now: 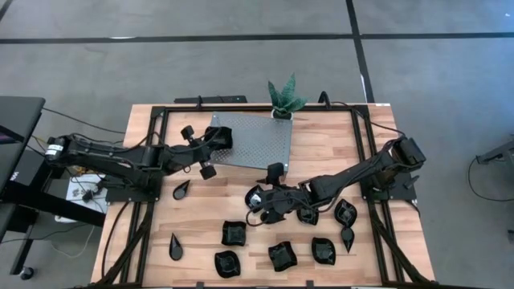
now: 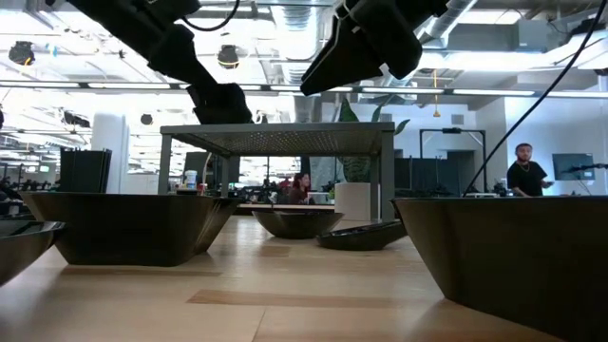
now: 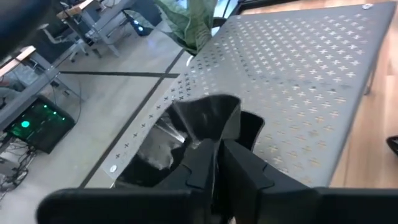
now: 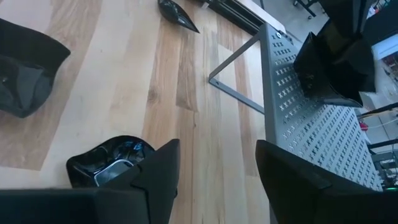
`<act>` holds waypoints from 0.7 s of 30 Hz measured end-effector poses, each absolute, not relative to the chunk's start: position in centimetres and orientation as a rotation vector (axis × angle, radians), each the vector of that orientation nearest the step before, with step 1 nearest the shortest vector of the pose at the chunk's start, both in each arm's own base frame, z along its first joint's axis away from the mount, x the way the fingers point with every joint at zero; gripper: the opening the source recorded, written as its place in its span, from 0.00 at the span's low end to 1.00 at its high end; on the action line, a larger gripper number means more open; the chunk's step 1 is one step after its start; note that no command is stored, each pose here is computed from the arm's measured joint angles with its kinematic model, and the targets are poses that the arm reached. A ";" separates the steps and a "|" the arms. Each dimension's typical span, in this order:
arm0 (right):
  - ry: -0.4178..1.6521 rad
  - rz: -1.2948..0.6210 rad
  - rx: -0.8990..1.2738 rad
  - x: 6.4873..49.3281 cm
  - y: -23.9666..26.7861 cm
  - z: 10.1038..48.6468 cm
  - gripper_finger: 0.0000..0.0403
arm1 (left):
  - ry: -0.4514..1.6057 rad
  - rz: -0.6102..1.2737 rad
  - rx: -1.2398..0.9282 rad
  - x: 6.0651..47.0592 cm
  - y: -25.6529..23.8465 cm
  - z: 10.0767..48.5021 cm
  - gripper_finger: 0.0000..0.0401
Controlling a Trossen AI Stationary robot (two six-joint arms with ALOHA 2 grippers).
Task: Pick & Place Mini shaped plates
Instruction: Stack the black distorted square plate on top of the black distorted square plates on the shelf
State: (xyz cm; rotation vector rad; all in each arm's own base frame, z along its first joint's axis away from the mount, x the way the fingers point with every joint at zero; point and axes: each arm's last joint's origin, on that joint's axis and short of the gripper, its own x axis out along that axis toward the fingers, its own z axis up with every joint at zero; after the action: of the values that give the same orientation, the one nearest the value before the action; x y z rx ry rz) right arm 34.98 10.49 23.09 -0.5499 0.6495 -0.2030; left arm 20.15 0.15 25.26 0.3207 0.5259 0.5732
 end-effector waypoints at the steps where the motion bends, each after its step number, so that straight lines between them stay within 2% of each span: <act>1: 0.649 -0.203 -0.550 35.0 10.5 23.1 0.51 | 0.529 0.578 0.319 20.3 0.3 25.2 0.12; 11: 0.650 -0.203 -0.548 35.0 10.5 23.1 0.50 | 0.557 0.577 0.337 22.3 0.2 23.6 0.29; 21: 0.659 -0.202 -0.550 34.9 10.5 23.0 0.49 | 0.412 0.495 0.345 20.5 -2.3 26.1 0.31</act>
State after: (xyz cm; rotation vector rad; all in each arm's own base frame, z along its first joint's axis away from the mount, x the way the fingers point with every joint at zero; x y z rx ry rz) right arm 34.89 10.51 23.01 -0.5499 0.6593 -0.2017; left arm 20.51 -2.27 26.12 0.3454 0.4119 0.4949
